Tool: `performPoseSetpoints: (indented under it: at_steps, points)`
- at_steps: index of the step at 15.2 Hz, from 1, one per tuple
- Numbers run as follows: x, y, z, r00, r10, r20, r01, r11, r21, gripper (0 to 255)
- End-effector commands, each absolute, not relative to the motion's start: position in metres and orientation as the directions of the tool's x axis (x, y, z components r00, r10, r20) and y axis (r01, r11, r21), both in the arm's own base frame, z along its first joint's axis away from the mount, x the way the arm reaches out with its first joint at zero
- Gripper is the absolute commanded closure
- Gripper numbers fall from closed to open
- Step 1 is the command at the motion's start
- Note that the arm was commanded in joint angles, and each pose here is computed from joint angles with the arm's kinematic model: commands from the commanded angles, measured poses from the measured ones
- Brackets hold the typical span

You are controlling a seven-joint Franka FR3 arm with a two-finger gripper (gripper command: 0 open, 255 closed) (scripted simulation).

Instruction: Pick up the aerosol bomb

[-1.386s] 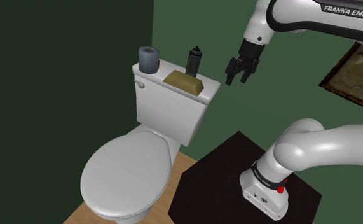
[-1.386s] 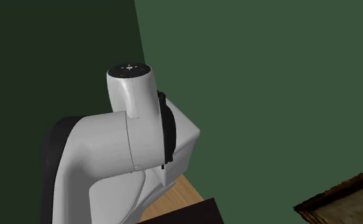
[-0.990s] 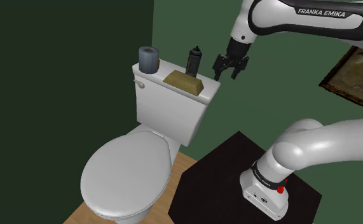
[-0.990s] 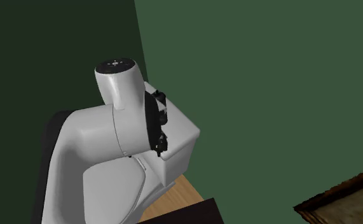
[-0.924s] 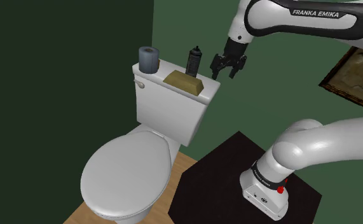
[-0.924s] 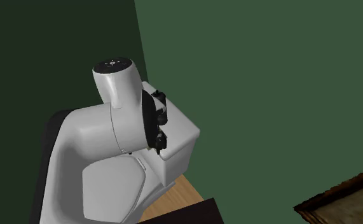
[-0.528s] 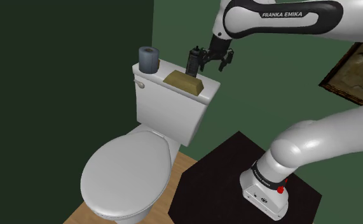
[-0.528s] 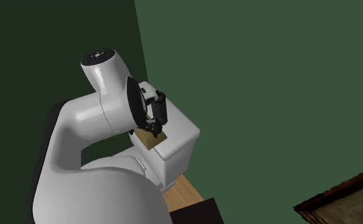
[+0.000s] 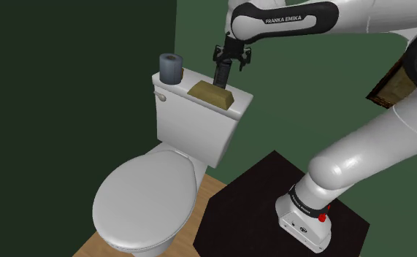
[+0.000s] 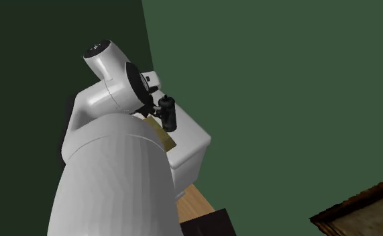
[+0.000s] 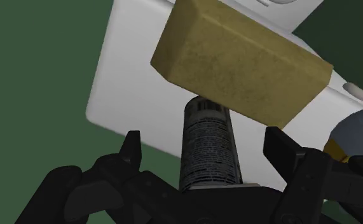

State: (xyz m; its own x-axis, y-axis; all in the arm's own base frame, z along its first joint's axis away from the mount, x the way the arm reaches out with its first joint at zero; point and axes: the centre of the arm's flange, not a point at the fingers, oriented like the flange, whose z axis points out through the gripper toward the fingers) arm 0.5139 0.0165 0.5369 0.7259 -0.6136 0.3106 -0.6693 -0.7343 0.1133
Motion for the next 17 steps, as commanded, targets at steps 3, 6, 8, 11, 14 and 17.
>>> performPoseSetpoints:
  at_steps: [3,6,8,11,14,17]
  points:
    - [0.561,0.007,0.539,0.627,-0.674,0.392,-0.761,-0.638,0.120,0]
    - [0.583,-0.001,0.542,0.573,-0.697,0.431,-0.802,-0.586,0.120,0]
    - [0.583,-0.001,0.532,0.573,-0.697,0.431,-0.802,-0.586,0.120,0]
    - [0.583,-0.001,0.516,0.573,-0.697,0.431,-0.802,-0.586,0.120,0]
    - [0.583,-0.001,0.502,0.573,-0.697,0.431,-0.802,-0.586,0.120,0]
    - [0.583,-0.002,0.502,0.573,-0.697,0.431,-0.802,-0.586,0.120,255]
